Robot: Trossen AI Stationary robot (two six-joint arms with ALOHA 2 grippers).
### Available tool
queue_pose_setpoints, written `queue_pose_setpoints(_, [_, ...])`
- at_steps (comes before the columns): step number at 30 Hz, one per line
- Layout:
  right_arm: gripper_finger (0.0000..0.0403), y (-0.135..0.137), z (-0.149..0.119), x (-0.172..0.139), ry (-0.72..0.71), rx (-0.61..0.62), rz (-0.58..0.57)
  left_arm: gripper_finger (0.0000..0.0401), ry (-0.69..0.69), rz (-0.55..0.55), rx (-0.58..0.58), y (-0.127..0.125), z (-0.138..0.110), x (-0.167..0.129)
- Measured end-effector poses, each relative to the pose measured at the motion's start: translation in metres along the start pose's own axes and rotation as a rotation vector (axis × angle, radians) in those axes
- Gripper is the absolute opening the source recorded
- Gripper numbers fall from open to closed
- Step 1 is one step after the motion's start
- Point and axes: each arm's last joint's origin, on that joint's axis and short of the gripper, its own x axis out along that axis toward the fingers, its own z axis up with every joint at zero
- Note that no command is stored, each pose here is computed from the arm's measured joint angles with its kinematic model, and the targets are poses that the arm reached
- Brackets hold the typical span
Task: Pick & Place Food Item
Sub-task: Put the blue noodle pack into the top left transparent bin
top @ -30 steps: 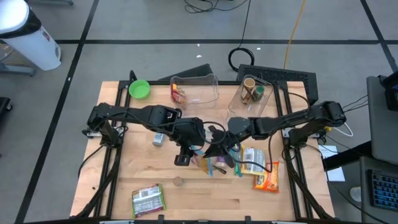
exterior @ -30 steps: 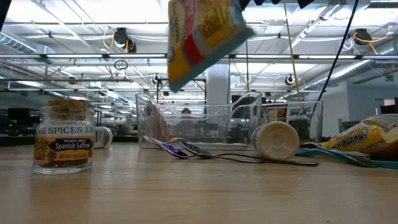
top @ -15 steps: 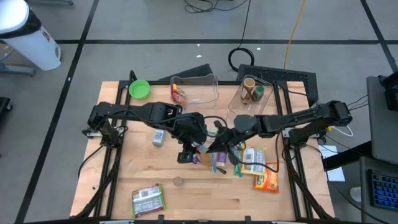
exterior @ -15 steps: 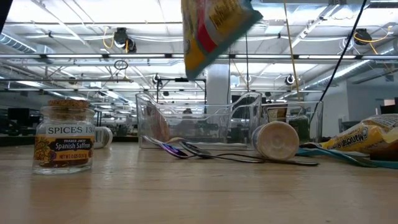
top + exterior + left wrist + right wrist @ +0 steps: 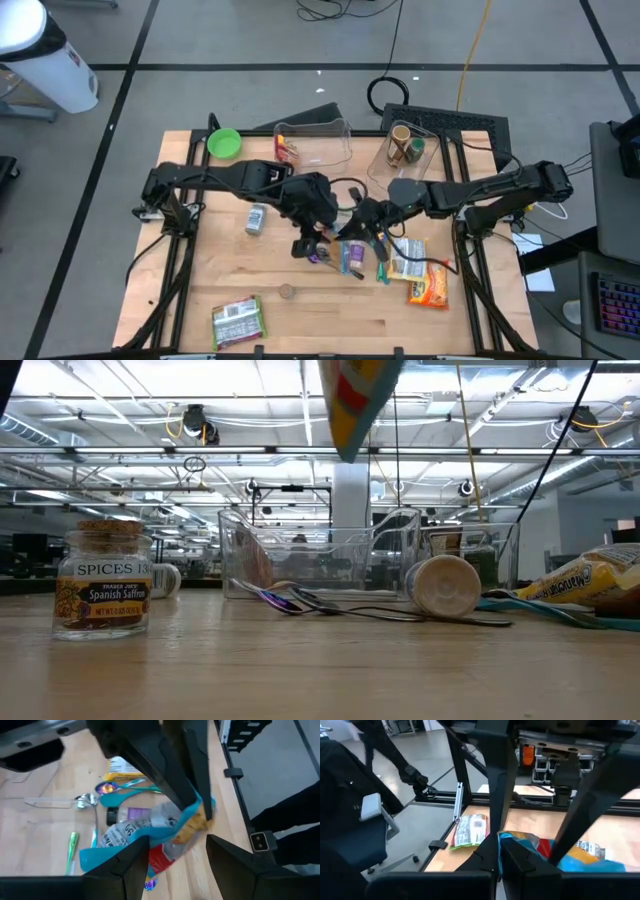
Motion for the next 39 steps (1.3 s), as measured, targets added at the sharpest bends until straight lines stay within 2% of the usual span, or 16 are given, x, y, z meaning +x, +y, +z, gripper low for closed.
queue_pose_setpoints(5, [0.0, 0.0006, 0.0, 0.0001, 0.001, 0.003, 0.025, 0.0202, -0.004, -0.013, -0.006, 0.0042, 0.0006, -0.0009])
queue_pose_setpoints(12, [0.0, 0.0015, -0.0025, -0.0001, 0.029, 0.007, 0.055, 0.0157, -0.042, -0.013, 0.041, 0.0043, 0.0043, -0.001])
queue_pose_setpoints(16, [0.0, 0.0014, -0.0041, -0.0001, 0.046, 0.011, 0.058, 0.0144, -0.039, -0.012, 0.057, 0.0037, 0.004, -0.0008])
queue_pose_setpoints(28, [0.0, 0.0023, -0.005, -0.0004, 0.059, 0.023, 0.104, 0.0143, -0.02, -0.014, 0.088, -0.0009, 0.0019, 0.0001])
queue_pose_setpoints(39, [0.0, 0.003, -0.0046, -0.0005, 0.058, 0.025, 0.126, 0.0143, -0.019, -0.07, 0.077, -0.0013, 0.0019, -0.0002])
